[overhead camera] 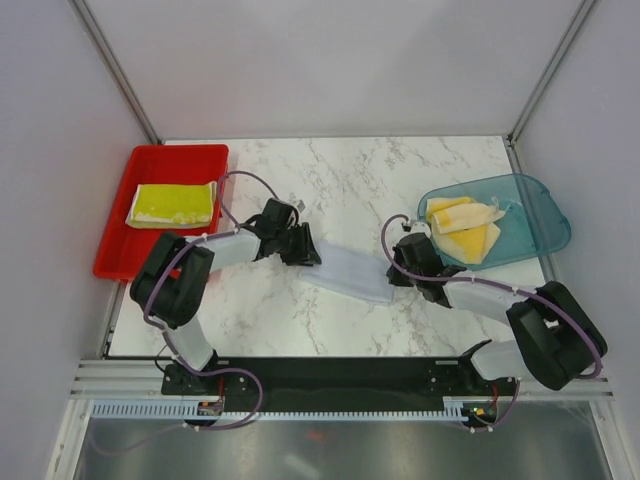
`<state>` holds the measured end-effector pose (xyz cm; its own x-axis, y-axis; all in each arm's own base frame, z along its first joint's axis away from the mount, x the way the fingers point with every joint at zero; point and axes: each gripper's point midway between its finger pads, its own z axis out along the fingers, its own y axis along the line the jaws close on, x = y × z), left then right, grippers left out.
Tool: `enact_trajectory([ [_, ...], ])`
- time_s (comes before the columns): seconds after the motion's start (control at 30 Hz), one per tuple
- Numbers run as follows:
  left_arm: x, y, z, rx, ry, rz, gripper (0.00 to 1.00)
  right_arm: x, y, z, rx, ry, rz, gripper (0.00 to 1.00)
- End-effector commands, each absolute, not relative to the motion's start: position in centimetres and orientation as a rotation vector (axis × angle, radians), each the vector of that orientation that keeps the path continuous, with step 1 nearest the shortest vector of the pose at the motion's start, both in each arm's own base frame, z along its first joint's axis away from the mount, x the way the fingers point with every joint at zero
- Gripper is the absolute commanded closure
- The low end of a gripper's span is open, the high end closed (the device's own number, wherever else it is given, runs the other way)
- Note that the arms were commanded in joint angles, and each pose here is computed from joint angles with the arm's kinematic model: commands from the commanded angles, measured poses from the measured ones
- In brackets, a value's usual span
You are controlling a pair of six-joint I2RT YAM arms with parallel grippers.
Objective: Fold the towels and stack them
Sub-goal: Neatly place the folded towel into the bin
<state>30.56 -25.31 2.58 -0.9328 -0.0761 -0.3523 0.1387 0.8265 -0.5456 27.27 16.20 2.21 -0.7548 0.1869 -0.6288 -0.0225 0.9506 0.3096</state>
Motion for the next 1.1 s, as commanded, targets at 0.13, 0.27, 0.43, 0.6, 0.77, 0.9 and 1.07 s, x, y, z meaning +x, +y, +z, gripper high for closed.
enact_trajectory([
  [0.13,28.8,-22.9,3.8,-0.159,2.578,-0.743,0.6,31.8,19.0,4.2,-0.116,2.295,0.419,0.95],
  [0.27,29.3,-24.2,7.0,-0.088,2.505,-0.843,0.55,31.2,20.8,6.7,-0.149,2.298,0.544,0.9],
  [0.43,31.7,-24.7,9.7,0.039,2.502,-0.776,0.53,29.0,21.2,8.9,-0.063,2.361,0.653,0.89],
  [0.6,33.1,-24.1,7.7,0.049,2.545,-0.7,0.53,26.8,21.2,7.5,0.024,2.379,0.733,0.9],
  [0.77,33.5,-23.9,4.4,0.073,2.605,-0.652,0.55,24.6,19.8,3.9,0.083,2.419,0.715,0.9],
  [0.9,34.5,-23.0,2.7,0.063,2.629,-0.604,0.55,23.5,18.7,1.9,0.115,2.43,0.683,0.9],
  [1.07,35.9,-23.2,5.1,0.087,2.574,-0.69,0.55,22.9,18.1,1.1,0.087,2.445,0.656,0.9],
])
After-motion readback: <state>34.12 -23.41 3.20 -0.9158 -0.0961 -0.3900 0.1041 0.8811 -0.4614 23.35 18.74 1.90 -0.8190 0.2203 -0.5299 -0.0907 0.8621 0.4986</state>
